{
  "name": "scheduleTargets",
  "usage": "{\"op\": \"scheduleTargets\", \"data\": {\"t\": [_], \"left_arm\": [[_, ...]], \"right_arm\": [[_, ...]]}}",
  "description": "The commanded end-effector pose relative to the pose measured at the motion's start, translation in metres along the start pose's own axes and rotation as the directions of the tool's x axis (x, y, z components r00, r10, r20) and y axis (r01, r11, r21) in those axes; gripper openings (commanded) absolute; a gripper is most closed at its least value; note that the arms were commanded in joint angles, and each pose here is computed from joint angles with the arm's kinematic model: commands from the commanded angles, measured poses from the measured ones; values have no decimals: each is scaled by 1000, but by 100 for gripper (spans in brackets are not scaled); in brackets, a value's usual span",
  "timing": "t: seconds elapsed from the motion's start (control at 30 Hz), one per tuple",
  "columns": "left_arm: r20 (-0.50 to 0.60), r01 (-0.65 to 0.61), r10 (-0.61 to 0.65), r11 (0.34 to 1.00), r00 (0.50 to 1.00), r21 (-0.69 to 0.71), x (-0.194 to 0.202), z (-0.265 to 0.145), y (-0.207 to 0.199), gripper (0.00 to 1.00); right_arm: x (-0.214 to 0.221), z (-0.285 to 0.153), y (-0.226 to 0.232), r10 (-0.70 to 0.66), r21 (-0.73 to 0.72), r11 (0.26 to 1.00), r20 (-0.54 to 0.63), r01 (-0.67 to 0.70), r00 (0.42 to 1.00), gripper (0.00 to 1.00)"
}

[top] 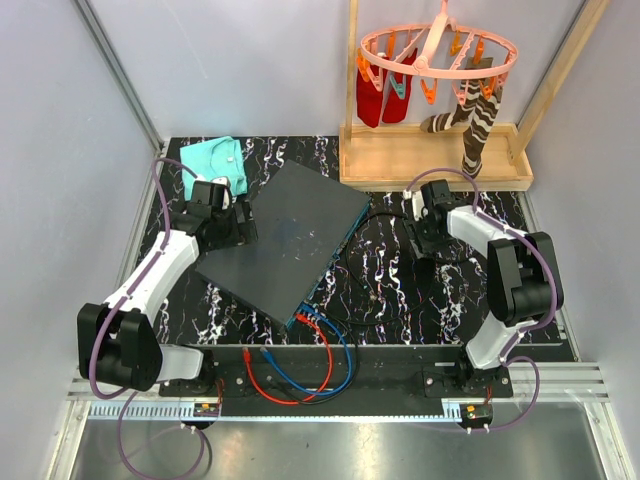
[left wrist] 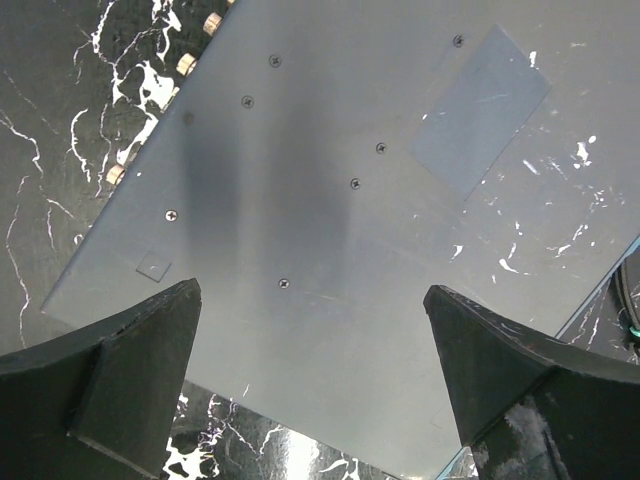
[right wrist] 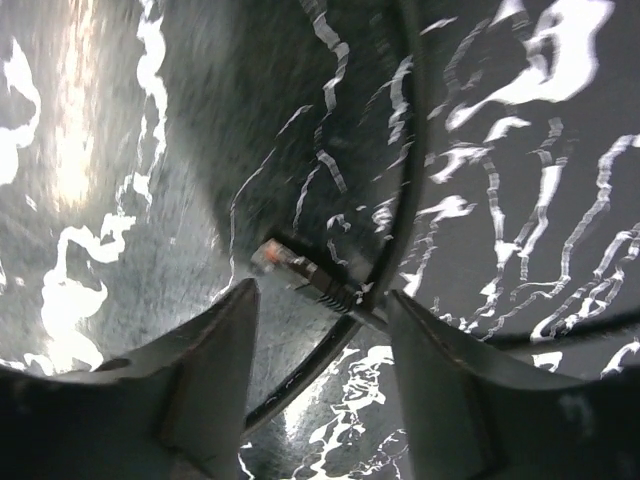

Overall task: Insert the plug into the switch port
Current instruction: Pick up the connector from the center of the board.

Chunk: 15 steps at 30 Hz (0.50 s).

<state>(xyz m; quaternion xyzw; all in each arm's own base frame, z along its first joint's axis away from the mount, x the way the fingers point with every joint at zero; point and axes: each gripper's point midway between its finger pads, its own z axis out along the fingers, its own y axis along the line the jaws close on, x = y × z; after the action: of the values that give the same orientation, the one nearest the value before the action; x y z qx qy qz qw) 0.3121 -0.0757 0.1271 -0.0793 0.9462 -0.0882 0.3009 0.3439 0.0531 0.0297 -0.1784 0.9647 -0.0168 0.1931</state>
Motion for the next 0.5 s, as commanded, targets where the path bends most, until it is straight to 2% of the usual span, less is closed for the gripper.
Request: {"op": "scheduleTargets", "data": {"t": [0.0,0.13,0.2,0.3,0.33,0.37,0.4,0.47], "left_arm": [[90,-17,11,998,996,62,-22,-10,-13,99],[88,-27,21,997,996,73,-21,-10,-16,99],[93,-44,35,995,995,89,-22,-12,-19,99],[106,-61,49,992,993,108,-23,-15,-23,99],[111,-67,54,991,992,114,-23,-16,-25,99],[117,-75,61,990,991,122,-23,-18,-27,99],[125,-78,61,988,990,130,-25,-19,-29,99],[134,-86,67,985,989,147,-23,-22,-33,99]], "right_arm": [[10,2,7,-116,-67,991,-7,116,993,58],[21,10,12,-133,-97,987,-44,128,990,47],[23,13,14,-135,-109,986,-52,129,990,45],[19,11,26,-109,-172,980,-30,103,994,27],[15,6,33,-102,-204,974,-7,99,995,13],[13,3,35,-86,-214,973,4,85,996,5],[10,-1,38,-77,-222,972,16,79,997,0],[-3,-16,46,-41,-250,967,73,58,996,0]]}}
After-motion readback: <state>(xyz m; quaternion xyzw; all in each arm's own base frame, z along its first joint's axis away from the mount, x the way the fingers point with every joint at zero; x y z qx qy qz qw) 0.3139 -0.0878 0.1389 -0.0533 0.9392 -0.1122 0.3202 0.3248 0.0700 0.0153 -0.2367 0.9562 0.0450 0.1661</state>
